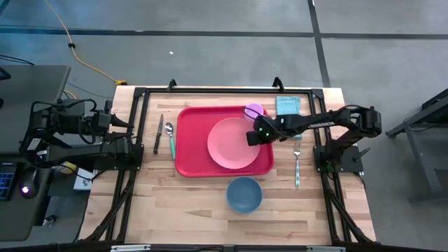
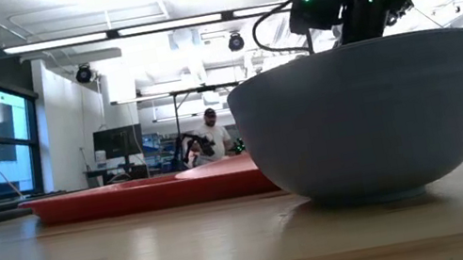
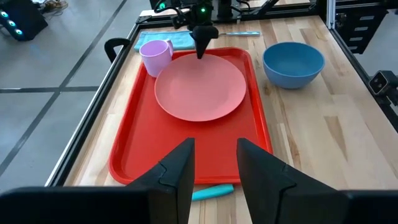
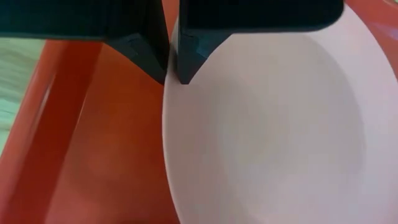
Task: Set up tray
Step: Put the pink plate on the tray, then put the blue bowl on the pink plate on the tray
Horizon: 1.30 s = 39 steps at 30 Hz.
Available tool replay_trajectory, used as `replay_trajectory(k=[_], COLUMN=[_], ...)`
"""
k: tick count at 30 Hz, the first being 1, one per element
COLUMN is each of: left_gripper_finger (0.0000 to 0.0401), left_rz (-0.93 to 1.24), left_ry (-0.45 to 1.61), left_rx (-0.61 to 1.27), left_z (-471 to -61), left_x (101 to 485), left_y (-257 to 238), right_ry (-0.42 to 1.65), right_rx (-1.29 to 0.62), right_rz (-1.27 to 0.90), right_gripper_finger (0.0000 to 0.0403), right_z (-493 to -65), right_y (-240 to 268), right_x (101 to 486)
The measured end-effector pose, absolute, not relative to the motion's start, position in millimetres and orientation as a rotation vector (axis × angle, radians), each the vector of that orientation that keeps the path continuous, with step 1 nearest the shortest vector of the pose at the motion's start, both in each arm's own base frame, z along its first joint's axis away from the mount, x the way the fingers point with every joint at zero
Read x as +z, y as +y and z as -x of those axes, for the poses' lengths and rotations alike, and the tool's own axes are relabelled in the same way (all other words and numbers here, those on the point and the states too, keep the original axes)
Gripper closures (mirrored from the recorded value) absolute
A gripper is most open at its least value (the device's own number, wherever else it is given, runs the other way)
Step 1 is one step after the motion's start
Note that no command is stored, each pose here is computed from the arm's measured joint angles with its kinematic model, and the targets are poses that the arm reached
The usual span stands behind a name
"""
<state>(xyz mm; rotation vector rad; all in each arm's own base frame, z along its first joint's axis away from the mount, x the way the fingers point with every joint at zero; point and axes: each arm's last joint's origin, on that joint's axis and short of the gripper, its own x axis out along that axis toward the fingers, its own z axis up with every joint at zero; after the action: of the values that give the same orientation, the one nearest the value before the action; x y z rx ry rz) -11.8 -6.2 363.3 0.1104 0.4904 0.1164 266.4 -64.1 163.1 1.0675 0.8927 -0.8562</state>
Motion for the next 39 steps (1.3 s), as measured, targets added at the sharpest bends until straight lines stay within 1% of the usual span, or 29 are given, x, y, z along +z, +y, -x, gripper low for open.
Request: replay_trajectory(k=[9,12,16,25,30,34,39], left_gripper_finger=[0.0249,0.0249,0.0249,0.0249,0.0249,0.0249,0.0249], left_rz=[-0.11,-0.11,-0.11,-0.11,-0.11,-0.11,-0.11], left_ry=[0.49,0.49,0.49,0.491,0.491,0.491,0.491], left_rx=[0.116,0.116,0.116,0.116,0.116,0.115,0.115], left_z=[12,12,12,12,12,12,12], left_x=[363,363,363,363,363,363,363], left_y=[-6,-6,-6,-6,-6,-6,-6], right_ry=[0.878,0.86,0.867,0.858,0.864,0.822,0.733], right_rx=[-0.823,-0.813,-0.811,-0.786,-0.767,-0.753,-0.691], right_rz=[-1.078,-1.065,-1.046,-1.037,-1.04,-1.035,-1.029], right_gripper_finger=[0.0402,0.0394,0.0367,0.027,0.0227,0.0212,0.0215], right_z=[-267,-268,-268,-270,-269,-266,-257], right_y=[-74,-75,-75,-75,-74,-74,-71], right_x=[164,165,165,165,167,178,204])
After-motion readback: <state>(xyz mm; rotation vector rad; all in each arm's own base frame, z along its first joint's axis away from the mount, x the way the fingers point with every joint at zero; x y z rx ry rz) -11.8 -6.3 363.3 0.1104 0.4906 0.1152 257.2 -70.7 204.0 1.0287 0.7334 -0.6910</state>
